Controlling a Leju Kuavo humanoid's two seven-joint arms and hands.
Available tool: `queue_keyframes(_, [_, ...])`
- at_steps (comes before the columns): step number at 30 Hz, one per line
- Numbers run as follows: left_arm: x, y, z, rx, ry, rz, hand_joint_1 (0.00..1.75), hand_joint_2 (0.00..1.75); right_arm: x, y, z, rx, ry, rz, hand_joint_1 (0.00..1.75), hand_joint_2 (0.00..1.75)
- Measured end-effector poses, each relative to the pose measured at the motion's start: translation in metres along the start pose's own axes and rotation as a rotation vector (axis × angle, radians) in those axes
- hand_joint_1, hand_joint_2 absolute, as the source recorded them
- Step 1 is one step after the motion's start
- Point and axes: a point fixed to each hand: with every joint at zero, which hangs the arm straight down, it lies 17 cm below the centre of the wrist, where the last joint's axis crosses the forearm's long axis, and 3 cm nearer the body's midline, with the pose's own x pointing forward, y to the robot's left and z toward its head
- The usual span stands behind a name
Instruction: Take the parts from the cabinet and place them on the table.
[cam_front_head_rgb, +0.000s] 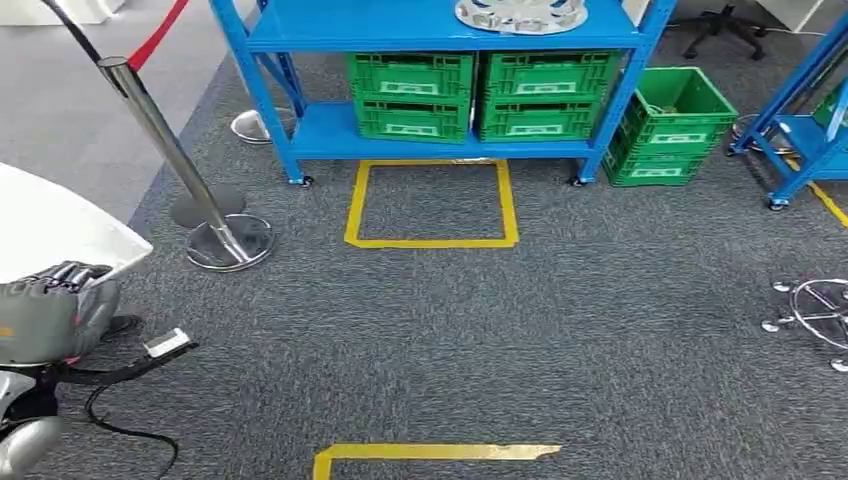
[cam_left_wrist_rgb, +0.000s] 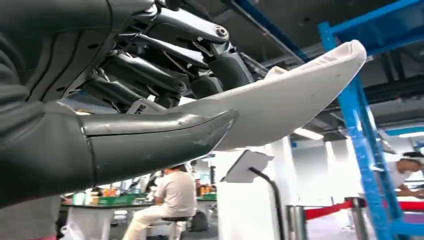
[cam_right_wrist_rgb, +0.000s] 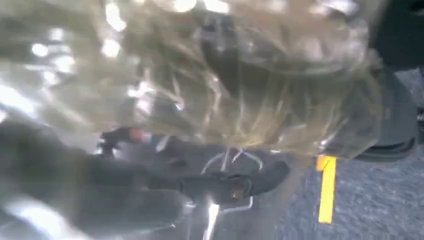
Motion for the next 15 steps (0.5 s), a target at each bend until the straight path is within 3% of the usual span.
queue_keyframes(15, [-0.0049, 0.0005, 0.0033, -0.001, 0.011, -0.004, 1.75, 1.75, 0.0079, -0.0020, -0.0007, -0.026, -0.040, 0.063, 0.00, 0.00])
